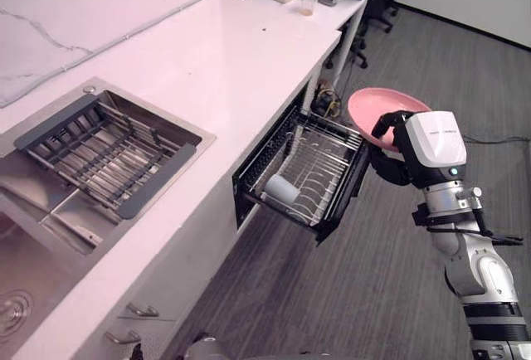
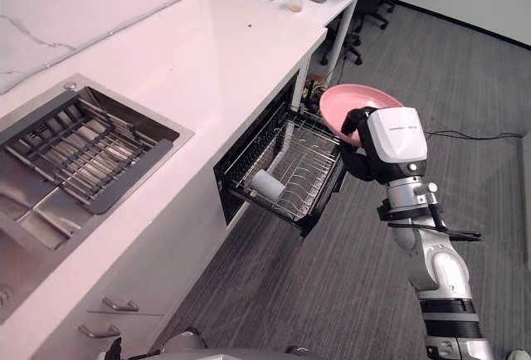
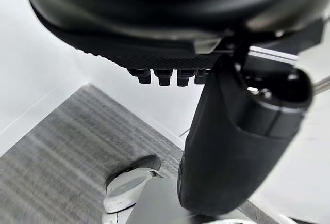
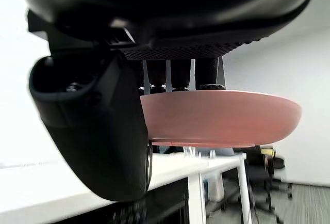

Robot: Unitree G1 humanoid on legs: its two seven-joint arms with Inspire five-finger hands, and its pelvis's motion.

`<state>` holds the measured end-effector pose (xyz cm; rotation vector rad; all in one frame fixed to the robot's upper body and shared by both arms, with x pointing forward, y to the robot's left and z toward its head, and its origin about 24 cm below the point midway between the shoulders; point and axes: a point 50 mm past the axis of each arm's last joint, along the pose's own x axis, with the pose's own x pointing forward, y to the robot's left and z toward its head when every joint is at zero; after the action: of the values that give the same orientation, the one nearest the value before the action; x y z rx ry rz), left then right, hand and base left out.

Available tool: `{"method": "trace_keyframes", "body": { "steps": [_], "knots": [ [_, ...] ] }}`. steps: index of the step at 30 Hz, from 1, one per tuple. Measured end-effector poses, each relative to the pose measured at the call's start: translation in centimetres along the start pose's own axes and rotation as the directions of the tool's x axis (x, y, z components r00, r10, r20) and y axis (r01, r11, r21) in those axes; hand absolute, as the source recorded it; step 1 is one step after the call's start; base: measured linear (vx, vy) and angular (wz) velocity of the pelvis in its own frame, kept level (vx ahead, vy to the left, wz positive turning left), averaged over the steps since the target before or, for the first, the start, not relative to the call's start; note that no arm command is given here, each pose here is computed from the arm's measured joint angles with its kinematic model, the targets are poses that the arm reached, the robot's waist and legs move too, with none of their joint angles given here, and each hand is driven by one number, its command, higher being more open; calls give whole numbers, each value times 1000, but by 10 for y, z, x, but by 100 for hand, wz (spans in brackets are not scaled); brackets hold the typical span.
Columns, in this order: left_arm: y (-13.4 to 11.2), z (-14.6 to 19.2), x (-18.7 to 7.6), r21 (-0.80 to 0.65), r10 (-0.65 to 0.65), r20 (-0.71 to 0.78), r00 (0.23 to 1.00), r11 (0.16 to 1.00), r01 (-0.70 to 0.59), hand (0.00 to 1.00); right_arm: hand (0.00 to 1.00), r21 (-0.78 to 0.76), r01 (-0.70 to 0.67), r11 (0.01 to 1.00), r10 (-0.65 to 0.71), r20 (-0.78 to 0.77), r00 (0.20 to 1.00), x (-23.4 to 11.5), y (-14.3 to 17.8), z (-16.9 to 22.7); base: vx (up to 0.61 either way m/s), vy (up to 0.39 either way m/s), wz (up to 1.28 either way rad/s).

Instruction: Walk over to the sink, pick up the cup, carry it to the dishwasher, place the cup inside the dishwasher, then close the dishwasher door

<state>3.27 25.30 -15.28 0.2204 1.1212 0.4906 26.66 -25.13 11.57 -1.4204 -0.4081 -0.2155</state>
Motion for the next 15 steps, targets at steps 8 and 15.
{"method": "trace_keyframes", "body": {
  "steps": [8,15],
  "knots": [
    [-12,22,4,-20,-69,65,995,997,71,100,0,11,-15,1000,16,-71,997,25,9,-13,-115,28,20],
    [-23,89,11,-41,-128,259,958,989,143,100,0,-13,121,993,-121,-161,979,89,-32,-30,-6,104,9]
  ]
}}
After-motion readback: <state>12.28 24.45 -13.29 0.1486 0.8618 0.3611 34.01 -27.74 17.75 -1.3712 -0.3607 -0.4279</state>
